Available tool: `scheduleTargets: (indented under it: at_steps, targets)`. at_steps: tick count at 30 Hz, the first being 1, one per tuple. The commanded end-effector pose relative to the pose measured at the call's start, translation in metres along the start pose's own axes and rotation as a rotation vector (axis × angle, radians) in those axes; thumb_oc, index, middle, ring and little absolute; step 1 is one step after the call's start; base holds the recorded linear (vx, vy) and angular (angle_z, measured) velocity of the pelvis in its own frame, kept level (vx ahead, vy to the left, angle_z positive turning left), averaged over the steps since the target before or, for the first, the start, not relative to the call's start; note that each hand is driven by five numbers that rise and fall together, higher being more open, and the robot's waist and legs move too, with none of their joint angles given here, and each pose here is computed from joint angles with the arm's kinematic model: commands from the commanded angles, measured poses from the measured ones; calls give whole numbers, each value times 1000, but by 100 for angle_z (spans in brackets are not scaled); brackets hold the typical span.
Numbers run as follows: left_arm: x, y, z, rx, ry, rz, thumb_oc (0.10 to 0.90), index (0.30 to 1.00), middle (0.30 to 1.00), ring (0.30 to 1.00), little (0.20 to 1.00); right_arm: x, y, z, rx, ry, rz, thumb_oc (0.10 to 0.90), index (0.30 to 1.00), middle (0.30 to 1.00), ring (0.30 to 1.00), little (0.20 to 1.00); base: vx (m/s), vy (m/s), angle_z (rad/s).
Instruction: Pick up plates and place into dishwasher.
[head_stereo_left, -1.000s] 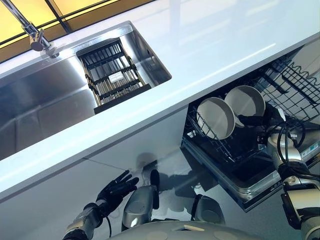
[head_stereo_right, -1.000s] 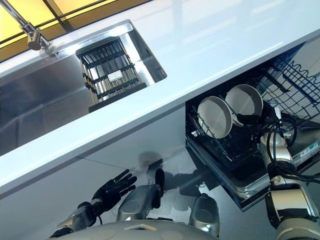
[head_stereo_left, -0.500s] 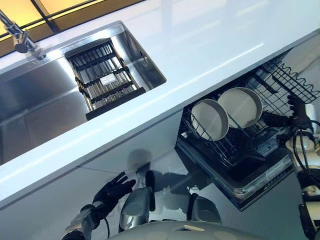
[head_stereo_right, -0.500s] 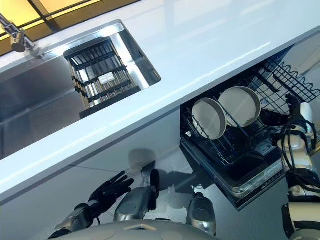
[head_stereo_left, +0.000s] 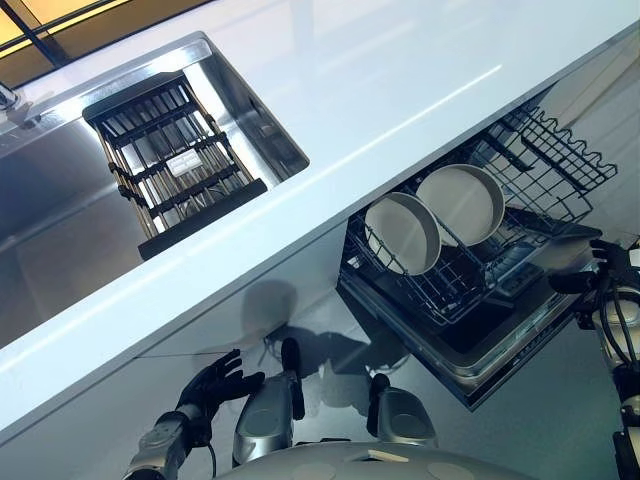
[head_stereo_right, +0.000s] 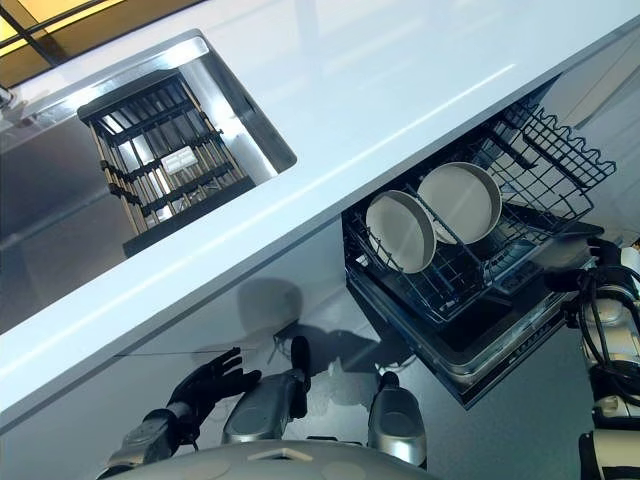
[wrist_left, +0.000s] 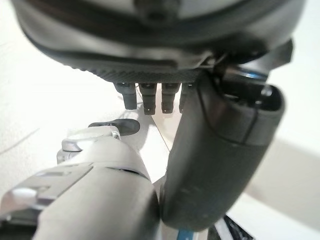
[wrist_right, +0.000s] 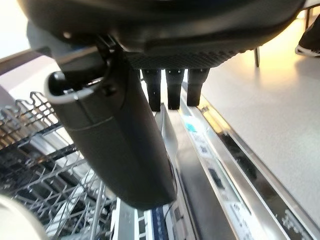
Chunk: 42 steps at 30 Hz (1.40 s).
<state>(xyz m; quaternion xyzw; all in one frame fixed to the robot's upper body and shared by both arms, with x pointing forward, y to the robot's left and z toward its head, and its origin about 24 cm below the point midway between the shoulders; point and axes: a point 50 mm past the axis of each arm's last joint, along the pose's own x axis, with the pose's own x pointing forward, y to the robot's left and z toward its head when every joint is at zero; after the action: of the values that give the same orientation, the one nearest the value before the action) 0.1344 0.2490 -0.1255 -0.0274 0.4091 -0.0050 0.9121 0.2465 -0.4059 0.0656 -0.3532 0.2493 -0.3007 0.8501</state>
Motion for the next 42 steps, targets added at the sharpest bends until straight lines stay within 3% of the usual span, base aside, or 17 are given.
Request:
scheduleTargets:
  at_steps: [1, 14, 28, 42]
  targets:
    - [7, -13, 28, 103, -89, -66, 800, 900, 900, 900, 900, 7, -40, 66, -17, -243, -131, 100, 300, 300, 300, 200, -16, 5, -9]
    - [12, -27, 46, 67, -170, -89, 800, 900, 900, 900, 900, 12, -33, 94, -42, -291, -130, 100, 300, 300, 300, 200, -16, 4, -1]
    - [9, -31, 57, 53, -231, -124, 800, 900, 900, 900, 900, 27, -27, 71, 14, -79, -31, 100, 300, 300, 300, 200, -22, -1, 3]
    - [7, -40, 70, 24, -309, -154, 800, 900, 900, 900, 900, 28, -2, 106, 340, -89, 226, 100, 300, 300, 300, 200, 3, -13, 8]
